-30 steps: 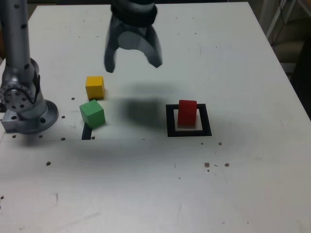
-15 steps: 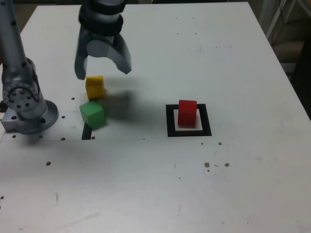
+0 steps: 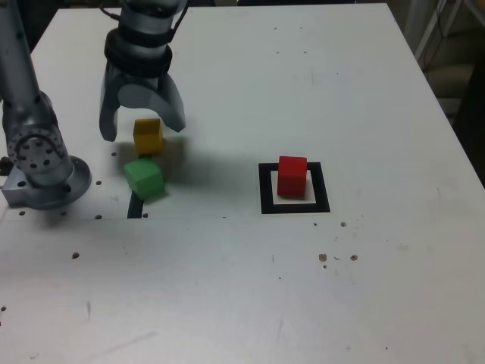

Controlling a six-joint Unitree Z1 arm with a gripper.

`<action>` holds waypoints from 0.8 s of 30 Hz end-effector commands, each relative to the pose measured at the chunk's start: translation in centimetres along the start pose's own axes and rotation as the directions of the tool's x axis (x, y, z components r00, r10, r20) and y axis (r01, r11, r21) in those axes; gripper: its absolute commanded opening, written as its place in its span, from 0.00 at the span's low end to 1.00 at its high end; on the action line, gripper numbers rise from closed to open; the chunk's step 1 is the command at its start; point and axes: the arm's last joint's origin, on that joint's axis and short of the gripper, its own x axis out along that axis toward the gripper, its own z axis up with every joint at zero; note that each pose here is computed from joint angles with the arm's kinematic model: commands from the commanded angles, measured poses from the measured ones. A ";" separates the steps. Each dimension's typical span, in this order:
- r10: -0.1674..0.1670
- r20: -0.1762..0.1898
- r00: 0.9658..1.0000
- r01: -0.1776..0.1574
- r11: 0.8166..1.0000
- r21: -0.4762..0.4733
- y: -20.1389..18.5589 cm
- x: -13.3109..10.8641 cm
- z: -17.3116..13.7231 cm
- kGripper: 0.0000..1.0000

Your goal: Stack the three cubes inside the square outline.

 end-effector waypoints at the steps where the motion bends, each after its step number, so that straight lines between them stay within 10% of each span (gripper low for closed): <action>1: -0.003 -0.009 1.000 0.003 1.000 -0.004 0.3 0.5 0.3 0.99; 9: -0.004 -0.016 1.000 0.004 1.000 -0.009 0.9 1.4 1.1 0.89; 24: 0.014 -0.039 0.999 -0.015 1.000 -0.023 1.3 1.6 2.0 0.34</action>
